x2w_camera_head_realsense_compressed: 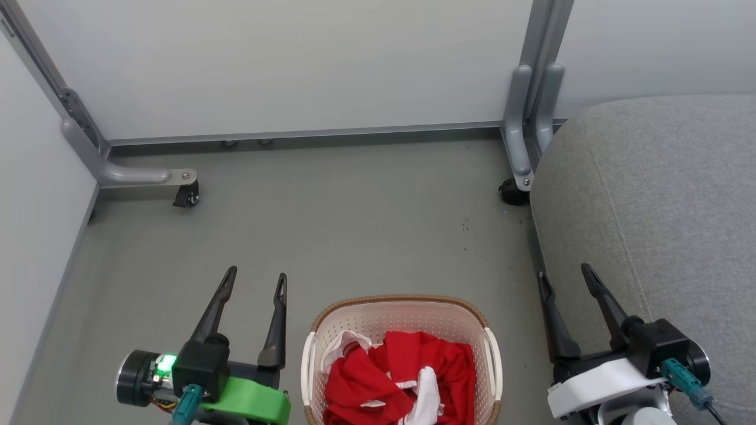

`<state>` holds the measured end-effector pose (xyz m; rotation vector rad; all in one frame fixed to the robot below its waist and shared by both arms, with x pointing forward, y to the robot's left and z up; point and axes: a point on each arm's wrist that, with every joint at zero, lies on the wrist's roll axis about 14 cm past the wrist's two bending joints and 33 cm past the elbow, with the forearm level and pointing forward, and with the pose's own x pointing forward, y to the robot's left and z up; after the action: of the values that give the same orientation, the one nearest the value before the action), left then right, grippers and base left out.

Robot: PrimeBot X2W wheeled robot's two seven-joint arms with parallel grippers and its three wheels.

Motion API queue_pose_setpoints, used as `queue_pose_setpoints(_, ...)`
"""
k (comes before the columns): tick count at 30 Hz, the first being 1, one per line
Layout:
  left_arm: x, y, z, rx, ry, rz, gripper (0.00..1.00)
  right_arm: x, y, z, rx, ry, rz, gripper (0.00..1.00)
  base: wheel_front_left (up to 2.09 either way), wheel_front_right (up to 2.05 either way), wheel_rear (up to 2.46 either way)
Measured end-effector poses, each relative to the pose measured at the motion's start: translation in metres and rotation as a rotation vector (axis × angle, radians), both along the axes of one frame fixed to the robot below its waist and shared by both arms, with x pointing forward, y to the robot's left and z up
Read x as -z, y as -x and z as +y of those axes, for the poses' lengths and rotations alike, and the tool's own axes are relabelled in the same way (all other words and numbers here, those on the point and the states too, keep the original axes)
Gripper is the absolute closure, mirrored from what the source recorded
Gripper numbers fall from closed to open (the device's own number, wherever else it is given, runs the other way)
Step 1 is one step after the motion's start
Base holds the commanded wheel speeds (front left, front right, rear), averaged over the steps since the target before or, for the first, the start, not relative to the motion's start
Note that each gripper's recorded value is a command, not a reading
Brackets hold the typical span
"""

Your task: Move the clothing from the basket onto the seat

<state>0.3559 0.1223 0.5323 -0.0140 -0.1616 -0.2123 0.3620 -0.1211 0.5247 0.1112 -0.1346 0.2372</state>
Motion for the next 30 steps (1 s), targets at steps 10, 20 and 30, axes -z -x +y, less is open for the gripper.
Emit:
queue_pose_setpoints(10, 0.002, 0.0, -0.001, 0.003, -0.002, 0.005, 0.0, 0.001, 0.0, 0.0, -0.001, 0.003, 0.003, 0.0, 0.0, 0.0, 0.0)
queue_pose_setpoints(20, 0.003, 0.0, -0.004, 0.014, -0.005, 0.008, 0.0, 0.004, 0.0, 0.0, 0.001, 0.003, 0.011, 0.0, 0.0, 0.0, 0.0)
queue_pose_setpoints(30, 0.011, 0.001, -0.007, 0.021, 0.015, 0.038, 0.0, 0.009, 0.0, 0.0, 0.001, -0.006, 0.029, 0.0, 0.0, 0.0, 0.0)
